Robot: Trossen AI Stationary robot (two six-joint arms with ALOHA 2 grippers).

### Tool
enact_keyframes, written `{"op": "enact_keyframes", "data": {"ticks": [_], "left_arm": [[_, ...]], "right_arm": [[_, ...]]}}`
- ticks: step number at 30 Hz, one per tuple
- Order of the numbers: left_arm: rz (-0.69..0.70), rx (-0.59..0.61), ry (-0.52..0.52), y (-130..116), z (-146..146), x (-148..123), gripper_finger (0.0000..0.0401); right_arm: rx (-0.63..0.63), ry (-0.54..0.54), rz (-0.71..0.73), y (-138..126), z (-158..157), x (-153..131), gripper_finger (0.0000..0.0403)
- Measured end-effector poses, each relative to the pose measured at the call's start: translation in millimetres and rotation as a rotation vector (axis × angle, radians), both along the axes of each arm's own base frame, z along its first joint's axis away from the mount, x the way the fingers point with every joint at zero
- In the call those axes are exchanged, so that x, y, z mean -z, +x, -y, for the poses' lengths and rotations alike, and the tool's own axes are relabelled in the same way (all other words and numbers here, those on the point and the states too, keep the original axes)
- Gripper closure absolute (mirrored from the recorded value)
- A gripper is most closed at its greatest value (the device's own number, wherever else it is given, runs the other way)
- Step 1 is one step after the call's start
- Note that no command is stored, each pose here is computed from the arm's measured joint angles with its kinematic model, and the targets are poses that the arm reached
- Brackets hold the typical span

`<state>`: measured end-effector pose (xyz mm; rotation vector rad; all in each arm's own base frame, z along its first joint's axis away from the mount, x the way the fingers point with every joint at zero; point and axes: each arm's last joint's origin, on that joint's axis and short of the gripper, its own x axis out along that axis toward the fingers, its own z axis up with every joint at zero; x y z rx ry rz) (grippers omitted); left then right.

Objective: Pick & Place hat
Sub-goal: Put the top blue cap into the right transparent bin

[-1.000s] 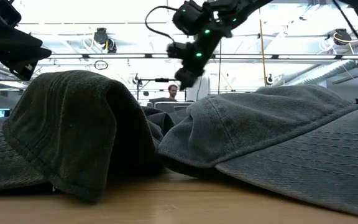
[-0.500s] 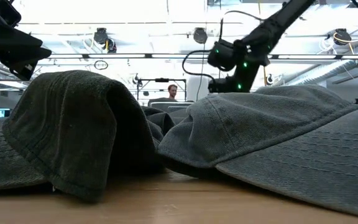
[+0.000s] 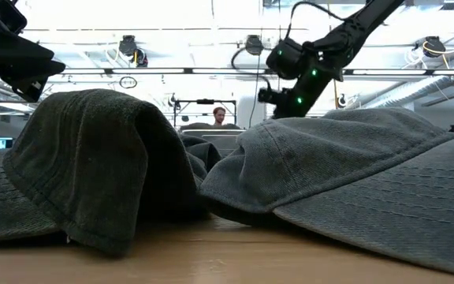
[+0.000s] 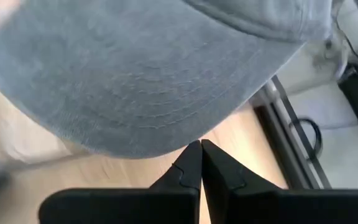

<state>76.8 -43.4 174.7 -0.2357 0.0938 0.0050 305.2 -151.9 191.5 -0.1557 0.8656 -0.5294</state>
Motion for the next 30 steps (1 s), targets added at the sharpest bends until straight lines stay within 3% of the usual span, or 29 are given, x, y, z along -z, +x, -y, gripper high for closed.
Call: {"op": "enact_keyframes", "data": {"ticks": [5, 12, 17, 25, 30], "left_arm": [[0.001, 0.0, -0.001, 0, 0, 0, 0.0269], [0.001, 0.0, 0.0, 0, 0, 0, 0.027], [0.0, 0.0, 0.0, 0, 0, 0, 0.0269], [0.0, 0.0, 0.001, 0, 0, 0, 0.0269], [0.0, 0.0, 0.001, 0, 0, 0, 0.0269]], "right_arm": [[-0.057, 0.007, 0.061, 4, -11, -11, 0.0403], [-0.138, 0.133, 0.131, 7, -22, -14, 0.0403], [-0.183, 0.148, 0.137, 13, -36, -14, 0.0403], [-0.164, 0.016, 0.142, 19, -40, -22, 0.0403], [-0.274, 0.008, 0.168, 39, -41, -61, 0.0403]]}}
